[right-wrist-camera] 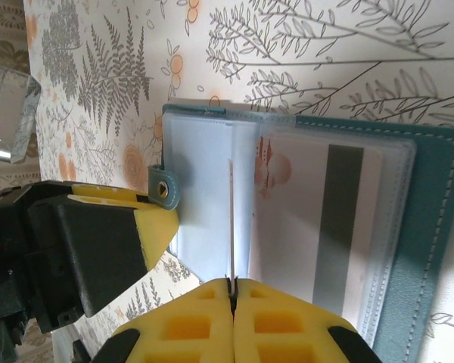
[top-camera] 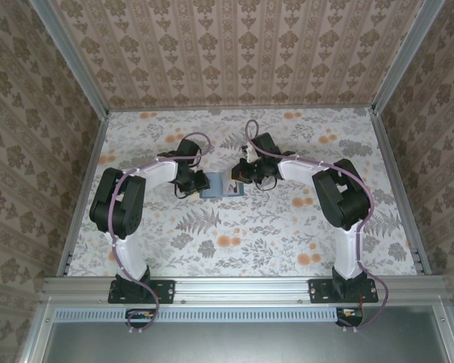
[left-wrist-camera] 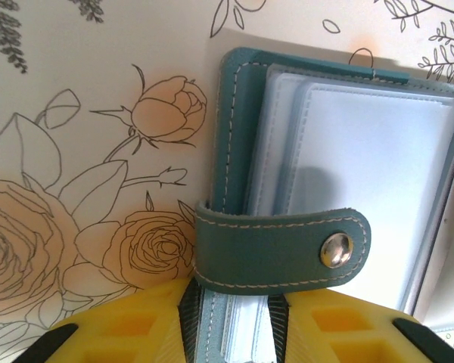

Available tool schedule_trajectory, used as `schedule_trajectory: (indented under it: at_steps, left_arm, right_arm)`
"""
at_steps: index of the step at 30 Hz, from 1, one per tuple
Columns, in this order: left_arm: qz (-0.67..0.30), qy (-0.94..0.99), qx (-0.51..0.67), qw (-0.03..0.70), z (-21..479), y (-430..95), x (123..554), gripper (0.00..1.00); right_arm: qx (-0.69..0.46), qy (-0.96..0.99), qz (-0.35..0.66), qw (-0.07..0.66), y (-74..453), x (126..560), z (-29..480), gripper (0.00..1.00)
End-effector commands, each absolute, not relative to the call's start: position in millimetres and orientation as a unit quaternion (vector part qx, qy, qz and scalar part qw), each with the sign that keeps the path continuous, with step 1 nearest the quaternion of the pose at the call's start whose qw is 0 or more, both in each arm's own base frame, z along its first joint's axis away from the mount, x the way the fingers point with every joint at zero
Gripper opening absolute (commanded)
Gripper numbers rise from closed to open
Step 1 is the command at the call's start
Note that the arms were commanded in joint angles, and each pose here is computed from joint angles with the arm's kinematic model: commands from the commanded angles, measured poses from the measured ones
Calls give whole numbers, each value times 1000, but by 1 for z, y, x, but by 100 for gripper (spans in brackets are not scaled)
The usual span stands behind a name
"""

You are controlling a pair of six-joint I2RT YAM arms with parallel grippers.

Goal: Put the credit cards into the card holder

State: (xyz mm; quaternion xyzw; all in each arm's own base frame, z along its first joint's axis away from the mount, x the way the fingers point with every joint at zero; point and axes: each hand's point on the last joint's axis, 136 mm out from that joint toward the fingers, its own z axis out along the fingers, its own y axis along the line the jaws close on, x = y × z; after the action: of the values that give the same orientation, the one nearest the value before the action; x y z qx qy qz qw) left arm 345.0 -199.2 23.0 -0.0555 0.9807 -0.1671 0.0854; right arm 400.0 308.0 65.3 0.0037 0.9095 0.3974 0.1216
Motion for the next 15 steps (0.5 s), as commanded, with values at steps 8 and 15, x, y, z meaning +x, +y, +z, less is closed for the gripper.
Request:
schedule_trajectory:
  at_steps: [8, 15]
  left_arm:
    - [-178, 980, -50, 70, 15, -211, 342, 34]
    - [-176, 981, -48, 68, 14, -211, 342, 34]
  right_arm:
    - [0, 913, 395, 98, 317, 399, 49, 7]
    - [4, 917, 387, 96, 315, 399, 44, 7]
